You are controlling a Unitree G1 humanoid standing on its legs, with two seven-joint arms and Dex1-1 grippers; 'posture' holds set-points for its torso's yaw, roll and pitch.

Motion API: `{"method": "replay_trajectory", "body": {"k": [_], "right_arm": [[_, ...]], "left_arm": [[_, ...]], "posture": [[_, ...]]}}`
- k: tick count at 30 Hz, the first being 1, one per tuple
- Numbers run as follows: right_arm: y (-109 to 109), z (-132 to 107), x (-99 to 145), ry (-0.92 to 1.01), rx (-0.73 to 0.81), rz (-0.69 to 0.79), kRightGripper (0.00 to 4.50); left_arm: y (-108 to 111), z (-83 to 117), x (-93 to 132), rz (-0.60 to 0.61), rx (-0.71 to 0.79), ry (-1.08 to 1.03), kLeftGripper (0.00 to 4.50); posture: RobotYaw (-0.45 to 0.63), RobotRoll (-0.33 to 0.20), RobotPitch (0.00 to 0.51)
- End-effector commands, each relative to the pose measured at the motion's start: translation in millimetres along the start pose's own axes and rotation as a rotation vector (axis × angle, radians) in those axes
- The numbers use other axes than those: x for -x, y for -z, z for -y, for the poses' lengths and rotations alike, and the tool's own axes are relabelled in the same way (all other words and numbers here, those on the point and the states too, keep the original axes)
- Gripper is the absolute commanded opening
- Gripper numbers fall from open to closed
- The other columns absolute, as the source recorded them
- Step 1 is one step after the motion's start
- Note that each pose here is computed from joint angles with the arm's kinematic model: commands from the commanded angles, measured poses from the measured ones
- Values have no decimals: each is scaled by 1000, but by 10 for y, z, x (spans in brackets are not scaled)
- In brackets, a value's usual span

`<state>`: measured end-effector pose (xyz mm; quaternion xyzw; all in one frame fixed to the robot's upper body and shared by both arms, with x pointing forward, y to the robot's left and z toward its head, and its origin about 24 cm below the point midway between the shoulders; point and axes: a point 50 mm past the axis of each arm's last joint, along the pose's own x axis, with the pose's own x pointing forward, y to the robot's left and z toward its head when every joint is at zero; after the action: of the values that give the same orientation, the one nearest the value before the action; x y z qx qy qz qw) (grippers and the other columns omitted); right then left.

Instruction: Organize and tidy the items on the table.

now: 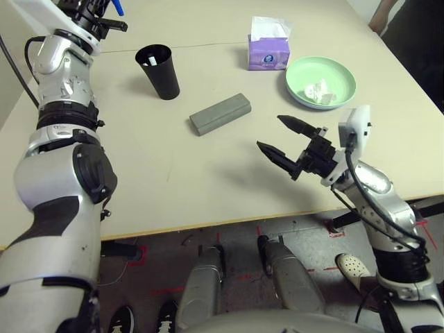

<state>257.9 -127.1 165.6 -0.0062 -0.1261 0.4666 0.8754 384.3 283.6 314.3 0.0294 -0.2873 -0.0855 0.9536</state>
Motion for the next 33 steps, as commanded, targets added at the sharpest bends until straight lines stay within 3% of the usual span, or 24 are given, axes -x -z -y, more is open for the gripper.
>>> {"method": "replay_trajectory", "body": {"k": [1,19,33], "right_arm": [[-29,-29,25,-1,-5,0,4500],[-51,-124,108,16,-37,-23,4500],[-92,-101,125,33,-39,-19,4500]], "left_arm": [[67,48,-22,-38,-13,-9,241],[321,163,16,-163,-69,16,241],[561,55,246,-245,-103,-12,241]], "posture": [[-224,0,264],[-262,0,290],[-265,0,285]]}}
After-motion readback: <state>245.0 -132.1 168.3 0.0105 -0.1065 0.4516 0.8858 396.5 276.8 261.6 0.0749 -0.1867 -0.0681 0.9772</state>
